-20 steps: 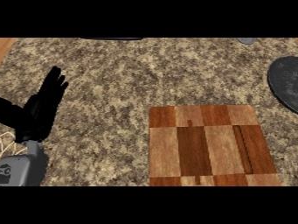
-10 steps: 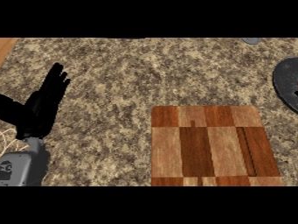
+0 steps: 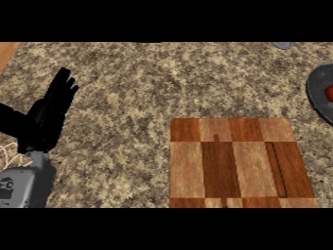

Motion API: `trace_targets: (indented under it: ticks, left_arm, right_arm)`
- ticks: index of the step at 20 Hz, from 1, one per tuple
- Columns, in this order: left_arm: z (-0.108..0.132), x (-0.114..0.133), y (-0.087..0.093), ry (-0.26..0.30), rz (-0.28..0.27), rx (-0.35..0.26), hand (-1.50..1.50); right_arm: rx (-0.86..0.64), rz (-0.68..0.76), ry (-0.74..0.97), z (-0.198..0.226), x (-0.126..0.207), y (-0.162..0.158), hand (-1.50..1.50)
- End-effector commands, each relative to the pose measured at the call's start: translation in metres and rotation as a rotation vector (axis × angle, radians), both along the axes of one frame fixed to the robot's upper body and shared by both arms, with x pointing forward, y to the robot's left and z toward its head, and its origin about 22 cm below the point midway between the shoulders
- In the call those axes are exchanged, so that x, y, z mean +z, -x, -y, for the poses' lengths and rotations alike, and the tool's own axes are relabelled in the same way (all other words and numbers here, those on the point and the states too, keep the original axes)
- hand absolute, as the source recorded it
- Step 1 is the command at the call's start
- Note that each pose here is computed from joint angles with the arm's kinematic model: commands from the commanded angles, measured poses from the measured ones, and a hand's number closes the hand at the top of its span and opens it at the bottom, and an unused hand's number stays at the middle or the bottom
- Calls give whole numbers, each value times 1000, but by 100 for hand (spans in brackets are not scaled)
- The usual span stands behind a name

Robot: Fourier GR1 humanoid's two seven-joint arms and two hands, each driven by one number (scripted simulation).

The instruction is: Pick the bell pepper from the cutting board and place it in the pan

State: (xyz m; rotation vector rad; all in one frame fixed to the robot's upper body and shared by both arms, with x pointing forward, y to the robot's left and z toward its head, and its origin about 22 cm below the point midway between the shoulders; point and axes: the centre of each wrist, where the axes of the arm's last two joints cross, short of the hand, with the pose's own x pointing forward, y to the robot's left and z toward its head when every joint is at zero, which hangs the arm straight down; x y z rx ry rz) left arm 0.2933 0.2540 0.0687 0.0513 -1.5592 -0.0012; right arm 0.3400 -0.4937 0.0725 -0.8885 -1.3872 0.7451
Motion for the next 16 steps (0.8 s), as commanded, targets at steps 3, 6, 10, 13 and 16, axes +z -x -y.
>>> trace_targets:
  ticks: [3,6,10,13,16]
  left_arm:
    - [-14,-8,7,-12,-5,25,0]
    - [-1,-2,7,1,-20,8,0]
    - [-19,-1,10,5,-7,30,0]
    - [-12,-5,7,7,-17,28,0]
    - [-18,0,7,9,-17,34,0]
  right_arm:
    - [1,149,-247,26,11,19,-150]
    - [-25,198,-398,42,21,30,-150]
    - [-35,200,-547,77,46,62,-150]
    - [-3,219,-627,90,42,83,-150]
    - [45,228,-727,97,40,96,-150]
